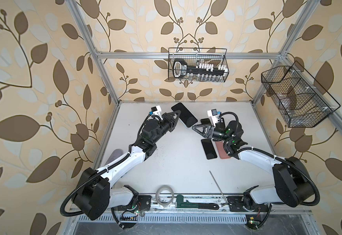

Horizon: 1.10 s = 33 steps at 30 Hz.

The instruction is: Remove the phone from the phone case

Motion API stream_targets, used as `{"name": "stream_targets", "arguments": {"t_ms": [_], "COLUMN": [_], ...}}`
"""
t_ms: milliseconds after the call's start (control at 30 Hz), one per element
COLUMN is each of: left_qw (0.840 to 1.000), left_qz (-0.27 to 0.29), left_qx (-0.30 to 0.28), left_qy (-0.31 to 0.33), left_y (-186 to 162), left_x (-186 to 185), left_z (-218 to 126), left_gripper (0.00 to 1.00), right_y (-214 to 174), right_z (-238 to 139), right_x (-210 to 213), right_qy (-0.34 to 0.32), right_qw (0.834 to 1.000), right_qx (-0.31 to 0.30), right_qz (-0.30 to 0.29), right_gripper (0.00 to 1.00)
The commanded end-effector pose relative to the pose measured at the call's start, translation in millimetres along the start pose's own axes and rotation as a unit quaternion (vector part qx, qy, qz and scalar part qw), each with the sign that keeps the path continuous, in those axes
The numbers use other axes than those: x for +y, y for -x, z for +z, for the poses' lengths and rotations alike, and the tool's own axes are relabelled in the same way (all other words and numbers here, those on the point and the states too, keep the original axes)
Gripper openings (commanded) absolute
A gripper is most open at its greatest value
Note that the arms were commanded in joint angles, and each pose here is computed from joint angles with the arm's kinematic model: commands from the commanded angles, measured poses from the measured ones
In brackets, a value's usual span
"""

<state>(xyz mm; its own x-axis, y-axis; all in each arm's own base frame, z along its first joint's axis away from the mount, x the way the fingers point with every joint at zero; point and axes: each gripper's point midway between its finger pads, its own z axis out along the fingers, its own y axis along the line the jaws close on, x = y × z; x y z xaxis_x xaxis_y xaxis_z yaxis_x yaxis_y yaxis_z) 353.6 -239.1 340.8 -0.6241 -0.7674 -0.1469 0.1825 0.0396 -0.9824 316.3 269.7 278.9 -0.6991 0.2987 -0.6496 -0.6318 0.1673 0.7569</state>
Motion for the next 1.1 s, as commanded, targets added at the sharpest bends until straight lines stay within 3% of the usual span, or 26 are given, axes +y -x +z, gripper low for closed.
{"name": "stream_targets", "arguments": {"t_ms": [0, 300, 800, 1067], "left_qw": [0.985, 0.982, 0.981, 0.984], "left_qz": [0.001, -0.001, -0.008, 0.0], "left_qx": [0.073, 0.078, 0.082, 0.077], "left_qy": [-0.159, -0.171, -0.173, -0.158], "left_y": [-33.3, -36.1, -39.8, -39.4], "left_x": [-102.6, -110.4, -105.4, -96.9], "left_z": [-15.3, -16.6, -16.5, -13.1], "left_gripper": [0.0, 0.0, 0.0, 0.0], "right_y": [-5.6, -14.2, 5.9, -0.7], "right_z": [-6.3, -6.2, -7.9, -8.9], "right_x": [-54.3, -70.2, -71.5, -70.6], "right_qy": [-0.082, -0.084, -0.057, -0.062], "right_qw": [0.994, 0.992, 0.988, 0.989], "right_qx": [-0.028, -0.035, -0.082, -0.077], "right_qz": [0.066, 0.086, 0.116, 0.108], "right_gripper": [0.63, 0.62, 0.61, 0.6]}}
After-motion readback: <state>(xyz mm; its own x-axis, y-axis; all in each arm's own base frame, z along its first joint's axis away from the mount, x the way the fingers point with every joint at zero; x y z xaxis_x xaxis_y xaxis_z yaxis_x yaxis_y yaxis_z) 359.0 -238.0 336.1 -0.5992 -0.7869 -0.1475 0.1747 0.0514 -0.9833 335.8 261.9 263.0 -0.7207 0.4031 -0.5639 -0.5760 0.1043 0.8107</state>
